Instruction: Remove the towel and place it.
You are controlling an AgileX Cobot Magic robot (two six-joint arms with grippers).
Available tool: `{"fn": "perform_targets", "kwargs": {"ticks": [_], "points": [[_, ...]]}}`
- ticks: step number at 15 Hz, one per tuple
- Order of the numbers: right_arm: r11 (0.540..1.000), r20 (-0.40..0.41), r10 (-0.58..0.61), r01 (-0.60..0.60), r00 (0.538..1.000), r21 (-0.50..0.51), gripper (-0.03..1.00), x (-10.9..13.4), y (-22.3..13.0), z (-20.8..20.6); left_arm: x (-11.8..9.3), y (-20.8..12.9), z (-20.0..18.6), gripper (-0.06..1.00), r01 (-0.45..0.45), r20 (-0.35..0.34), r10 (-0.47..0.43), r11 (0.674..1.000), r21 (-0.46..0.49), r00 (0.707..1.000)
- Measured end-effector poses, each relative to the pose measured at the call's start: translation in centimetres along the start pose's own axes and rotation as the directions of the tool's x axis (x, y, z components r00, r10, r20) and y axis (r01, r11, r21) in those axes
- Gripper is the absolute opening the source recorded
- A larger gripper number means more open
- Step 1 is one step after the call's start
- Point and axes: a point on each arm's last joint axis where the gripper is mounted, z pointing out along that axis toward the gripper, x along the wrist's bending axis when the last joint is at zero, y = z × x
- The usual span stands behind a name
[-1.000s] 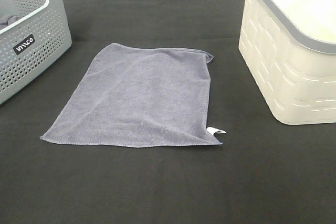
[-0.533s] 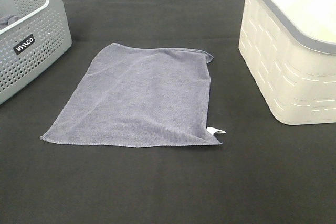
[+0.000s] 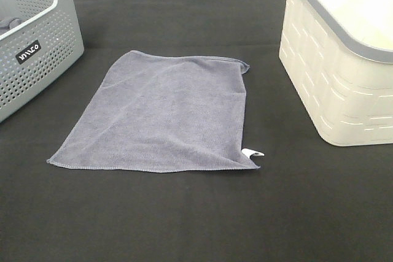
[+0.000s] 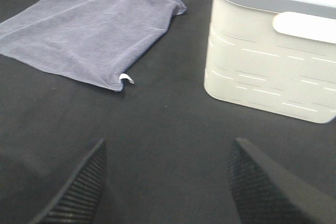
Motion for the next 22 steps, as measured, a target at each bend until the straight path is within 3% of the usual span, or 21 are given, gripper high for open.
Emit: {"fn": "perform_targets", "kwargs": {"ticks": [5, 22], "points": [[1.000, 0.056, 0.029, -0.029, 0.998, 0.003, 0.66, 0.04, 0.01, 0.02, 0.01, 0.00, 0.00, 0.79, -0.001, -0.001, 0.001, 1.000, 0.000, 1.000], [1.000, 0.056, 0.029, -0.029, 0.998, 0.003, 0.66, 0.04, 0.01, 0.02, 0.01, 0.00, 0.00, 0.79, -0.001, -0.001, 0.001, 1.000, 0.000, 1.000]]}}
